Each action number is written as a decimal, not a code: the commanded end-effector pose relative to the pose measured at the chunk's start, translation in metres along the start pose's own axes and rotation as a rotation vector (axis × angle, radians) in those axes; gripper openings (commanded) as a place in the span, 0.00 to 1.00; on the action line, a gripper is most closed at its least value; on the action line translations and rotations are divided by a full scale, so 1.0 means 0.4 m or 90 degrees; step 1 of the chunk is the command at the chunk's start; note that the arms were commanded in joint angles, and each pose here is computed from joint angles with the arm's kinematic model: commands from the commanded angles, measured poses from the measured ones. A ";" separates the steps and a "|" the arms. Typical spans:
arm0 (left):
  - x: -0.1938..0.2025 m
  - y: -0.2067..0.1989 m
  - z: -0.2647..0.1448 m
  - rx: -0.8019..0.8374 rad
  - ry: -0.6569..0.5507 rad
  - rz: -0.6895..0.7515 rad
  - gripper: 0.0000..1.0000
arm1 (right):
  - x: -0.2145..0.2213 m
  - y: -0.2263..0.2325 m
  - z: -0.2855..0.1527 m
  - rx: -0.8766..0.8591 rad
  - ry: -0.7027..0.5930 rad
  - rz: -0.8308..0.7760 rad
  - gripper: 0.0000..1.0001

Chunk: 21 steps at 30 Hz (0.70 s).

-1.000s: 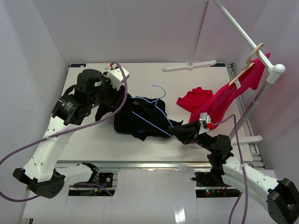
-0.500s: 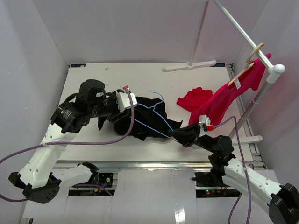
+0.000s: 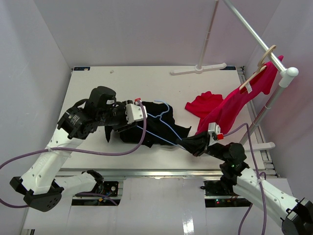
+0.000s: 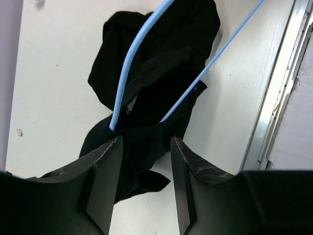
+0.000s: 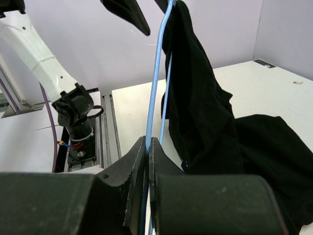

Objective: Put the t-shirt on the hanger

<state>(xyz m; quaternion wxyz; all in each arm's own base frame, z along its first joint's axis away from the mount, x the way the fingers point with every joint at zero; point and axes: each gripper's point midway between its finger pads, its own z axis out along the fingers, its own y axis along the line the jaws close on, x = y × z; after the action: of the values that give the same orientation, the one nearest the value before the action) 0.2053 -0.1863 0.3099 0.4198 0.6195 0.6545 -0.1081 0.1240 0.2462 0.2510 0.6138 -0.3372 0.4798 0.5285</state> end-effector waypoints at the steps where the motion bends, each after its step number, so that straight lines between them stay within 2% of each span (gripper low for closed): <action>1: 0.032 0.000 -0.003 -0.012 0.034 0.023 0.54 | -0.105 0.042 0.013 -0.048 -0.063 -0.068 0.08; 3: 0.031 0.031 -0.006 -0.053 0.040 0.046 0.54 | -0.105 0.043 0.011 -0.048 -0.063 -0.070 0.08; 5: -0.003 0.073 -0.024 -0.104 0.011 0.071 0.54 | -0.106 0.045 0.008 -0.047 -0.067 -0.074 0.08; 9: -0.035 0.078 -0.033 -0.097 -0.007 0.074 0.55 | -0.109 0.047 0.004 -0.047 -0.072 -0.076 0.08; 11: -0.023 0.053 -0.013 -0.062 -0.001 0.072 0.46 | -0.111 0.049 0.002 -0.047 -0.074 -0.077 0.08; 13: -0.011 0.040 0.008 -0.039 0.007 0.068 0.19 | -0.112 0.052 0.001 -0.051 -0.076 -0.079 0.08; 15: -0.007 0.037 0.028 -0.025 0.015 0.059 0.11 | -0.115 0.058 -0.001 -0.058 -0.077 -0.082 0.08; 21: -0.089 -0.002 0.018 0.050 -0.065 0.037 0.18 | -0.124 0.091 0.008 -0.112 -0.062 -0.091 0.08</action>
<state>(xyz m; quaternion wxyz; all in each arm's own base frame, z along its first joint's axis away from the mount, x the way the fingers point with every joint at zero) 0.2212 -0.1968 0.3014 0.4069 0.6443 0.6420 -0.0852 0.1118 0.2421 0.2588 0.6191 -0.3560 0.4564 0.5308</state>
